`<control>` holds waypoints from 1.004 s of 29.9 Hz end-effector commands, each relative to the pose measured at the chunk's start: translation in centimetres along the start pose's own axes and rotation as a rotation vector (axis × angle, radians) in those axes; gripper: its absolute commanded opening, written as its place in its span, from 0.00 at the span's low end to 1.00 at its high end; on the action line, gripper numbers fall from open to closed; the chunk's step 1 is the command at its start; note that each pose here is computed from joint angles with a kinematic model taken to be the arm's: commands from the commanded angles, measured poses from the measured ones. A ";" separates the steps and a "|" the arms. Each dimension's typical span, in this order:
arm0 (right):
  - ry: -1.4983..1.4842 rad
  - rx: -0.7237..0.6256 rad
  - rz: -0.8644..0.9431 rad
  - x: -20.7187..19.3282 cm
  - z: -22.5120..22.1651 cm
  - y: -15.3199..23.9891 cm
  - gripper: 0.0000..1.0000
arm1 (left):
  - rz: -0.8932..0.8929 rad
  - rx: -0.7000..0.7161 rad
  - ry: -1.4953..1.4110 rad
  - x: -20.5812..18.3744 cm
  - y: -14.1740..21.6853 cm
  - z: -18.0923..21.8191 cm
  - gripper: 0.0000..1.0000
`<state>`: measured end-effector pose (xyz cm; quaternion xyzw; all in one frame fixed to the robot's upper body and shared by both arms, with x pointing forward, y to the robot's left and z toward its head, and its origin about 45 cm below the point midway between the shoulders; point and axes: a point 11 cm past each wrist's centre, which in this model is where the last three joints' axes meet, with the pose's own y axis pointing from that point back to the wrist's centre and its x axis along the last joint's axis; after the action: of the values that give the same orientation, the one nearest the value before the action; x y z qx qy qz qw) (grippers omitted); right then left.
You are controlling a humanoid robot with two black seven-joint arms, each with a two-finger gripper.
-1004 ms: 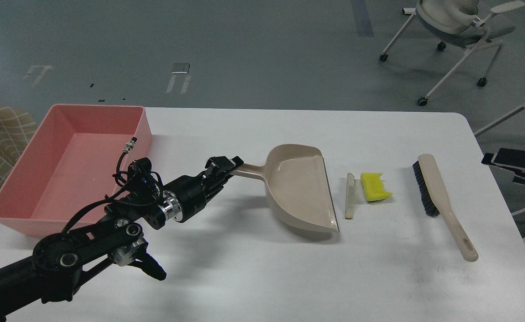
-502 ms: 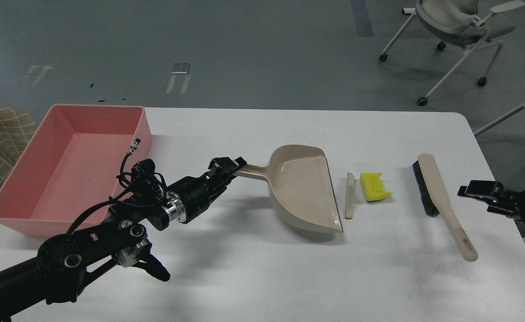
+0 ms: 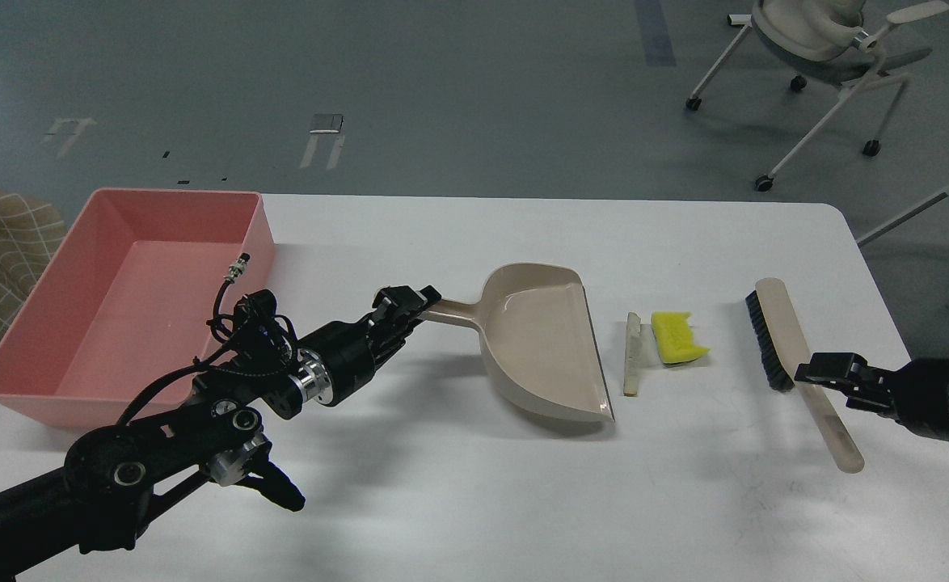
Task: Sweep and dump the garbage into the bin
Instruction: 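Grasp the wooden brush handle with the right gripper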
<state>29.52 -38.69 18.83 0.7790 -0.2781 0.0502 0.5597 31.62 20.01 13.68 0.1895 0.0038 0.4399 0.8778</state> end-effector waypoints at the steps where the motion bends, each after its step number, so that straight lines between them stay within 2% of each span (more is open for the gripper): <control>1: 0.016 0.001 -0.005 -0.4 -0.3 -0.5 0.75 | 0.002 0.005 0.001 0.0 0.1 -0.2 0.00; 6: 0.009 -0.051 -0.016 -0.8 0.6 -0.7 0.68 | 0.004 0.003 0.001 0.1 0.1 -0.1 0.00; 12: 0.008 -0.051 -0.021 -1.0 0.6 -0.8 0.67 | 0.003 0.002 0.005 0.0 0.1 -0.1 0.00; 14: 0.008 -0.054 -0.019 -0.9 0.6 -0.7 0.57 | 0.009 0.002 0.003 0.2 0.1 -0.1 0.00; 21: 0.006 -0.071 -0.024 -1.1 0.8 -0.8 0.37 | 0.010 0.004 0.003 0.2 0.2 -0.2 0.00; 27: 0.004 -0.057 -0.030 -1.4 0.3 -1.2 0.36 | 0.019 0.005 0.001 0.3 0.2 -0.2 0.00; 30: 0.004 -0.056 -0.031 -1.4 0.2 -1.3 0.30 | 0.020 0.005 0.000 0.4 0.2 -0.2 0.00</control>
<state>28.86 -38.20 17.11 0.7665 -0.2666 0.0346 0.5832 31.65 20.42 13.59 0.1911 0.0038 0.4481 0.8733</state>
